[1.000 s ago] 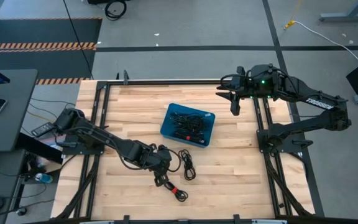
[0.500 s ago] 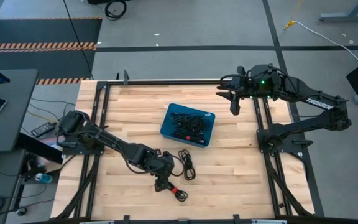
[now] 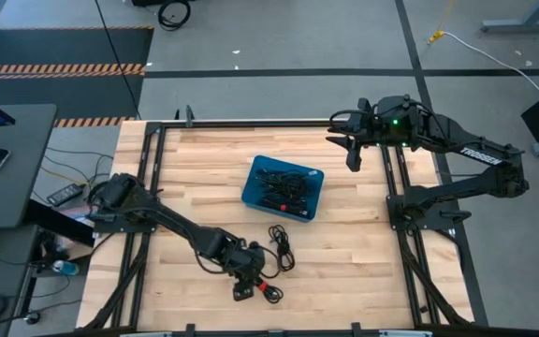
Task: Pick and place USB-C Cables
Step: Put the black charger cable into the blue bin
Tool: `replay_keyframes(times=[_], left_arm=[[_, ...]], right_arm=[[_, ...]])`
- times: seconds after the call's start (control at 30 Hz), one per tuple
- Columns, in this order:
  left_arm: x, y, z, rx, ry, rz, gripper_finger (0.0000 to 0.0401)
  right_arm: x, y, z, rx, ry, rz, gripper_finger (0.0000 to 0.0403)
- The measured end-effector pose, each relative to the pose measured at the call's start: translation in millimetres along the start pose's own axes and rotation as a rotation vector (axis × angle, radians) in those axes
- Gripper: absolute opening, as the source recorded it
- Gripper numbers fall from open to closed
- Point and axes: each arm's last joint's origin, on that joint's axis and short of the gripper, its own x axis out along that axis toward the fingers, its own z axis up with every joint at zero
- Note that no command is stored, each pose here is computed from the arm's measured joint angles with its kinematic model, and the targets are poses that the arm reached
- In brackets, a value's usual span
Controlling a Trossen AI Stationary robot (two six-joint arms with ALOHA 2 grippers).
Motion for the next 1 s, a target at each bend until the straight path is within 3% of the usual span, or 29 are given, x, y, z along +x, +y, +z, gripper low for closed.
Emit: replay_keyframes(times=[0.43,0.67,0.8,1.0], left_arm=[[33.1,6.8,-3.4,-0.010,0.032,0.032,0.0261],[36.6,11.8,-0.2,-0.031,0.023,0.053,0.0256],[36.8,15.1,2.8,-0.057,0.015,0.054,0.0230],[37.5,18.3,8.5,-0.172,-0.024,0.049,0.0157]], right_arm=[[0.0,-1.7,-0.4,-0.005,0.003,-0.009,0.0110],[0.0,-2.1,-0.6,-0.004,0.004,-0.010,0.0110],[0.1,-2.8,-0.9,-0.003,0.008,-0.014,0.0110],[0.1,-3.1,-1.3,-0.002,0.012,-0.015,0.0110]])
